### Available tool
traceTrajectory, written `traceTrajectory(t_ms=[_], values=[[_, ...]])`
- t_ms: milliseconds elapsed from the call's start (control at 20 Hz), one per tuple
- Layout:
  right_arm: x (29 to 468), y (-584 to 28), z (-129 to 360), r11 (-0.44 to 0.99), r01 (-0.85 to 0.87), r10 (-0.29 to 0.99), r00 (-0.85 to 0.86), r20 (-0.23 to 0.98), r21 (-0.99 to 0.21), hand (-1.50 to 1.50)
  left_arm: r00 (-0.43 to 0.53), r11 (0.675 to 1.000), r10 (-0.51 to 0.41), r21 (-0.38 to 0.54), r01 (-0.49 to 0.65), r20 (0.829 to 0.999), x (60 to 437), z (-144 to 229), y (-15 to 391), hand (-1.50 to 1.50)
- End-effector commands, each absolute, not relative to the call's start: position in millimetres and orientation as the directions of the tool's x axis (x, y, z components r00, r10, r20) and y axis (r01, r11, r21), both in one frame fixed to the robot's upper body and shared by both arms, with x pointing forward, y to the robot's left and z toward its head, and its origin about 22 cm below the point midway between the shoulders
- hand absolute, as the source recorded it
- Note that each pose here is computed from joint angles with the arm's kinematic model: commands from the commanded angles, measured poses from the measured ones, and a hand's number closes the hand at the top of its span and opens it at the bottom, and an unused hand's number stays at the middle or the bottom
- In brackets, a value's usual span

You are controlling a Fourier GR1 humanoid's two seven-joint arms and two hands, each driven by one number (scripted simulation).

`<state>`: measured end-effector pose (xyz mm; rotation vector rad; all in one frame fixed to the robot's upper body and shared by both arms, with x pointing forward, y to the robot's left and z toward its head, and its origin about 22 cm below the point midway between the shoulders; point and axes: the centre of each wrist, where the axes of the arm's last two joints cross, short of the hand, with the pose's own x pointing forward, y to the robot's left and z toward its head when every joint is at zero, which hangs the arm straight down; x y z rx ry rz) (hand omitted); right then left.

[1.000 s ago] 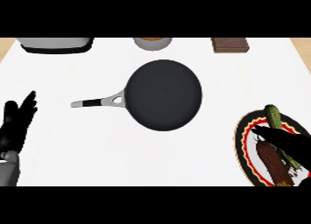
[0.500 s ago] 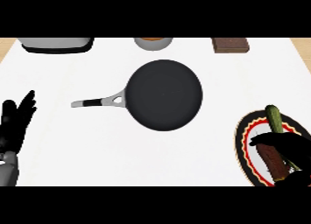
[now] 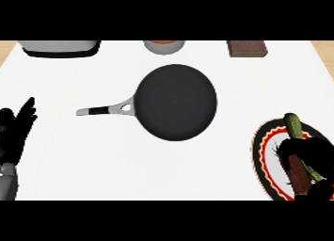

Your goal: Pick the sweet potato from the plate and place it in the pan

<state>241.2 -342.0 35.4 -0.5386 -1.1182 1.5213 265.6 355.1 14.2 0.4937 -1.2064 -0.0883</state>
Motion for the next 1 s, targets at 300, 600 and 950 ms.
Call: traceTrajectory(t_ms=[300,600,950], values=[[179,-311,-11,0.35,-0.321,0.852,0.5,0.156,-0.88,1.5,0.442,0.864,-0.276,0.422,-0.274,0.853,246,2,376,0.0],[178,-247,46,0.27,0.094,0.772,0.574,0.273,-0.958,1.5,0.449,0.865,-0.287,0.43,-0.259,0.847,239,-3,378,0.0],[163,-174,103,0.175,0.389,0.78,0.507,0.368,-0.905,1.5,0.382,0.878,-0.326,0.427,-0.217,0.865,261,19,365,0.0]])
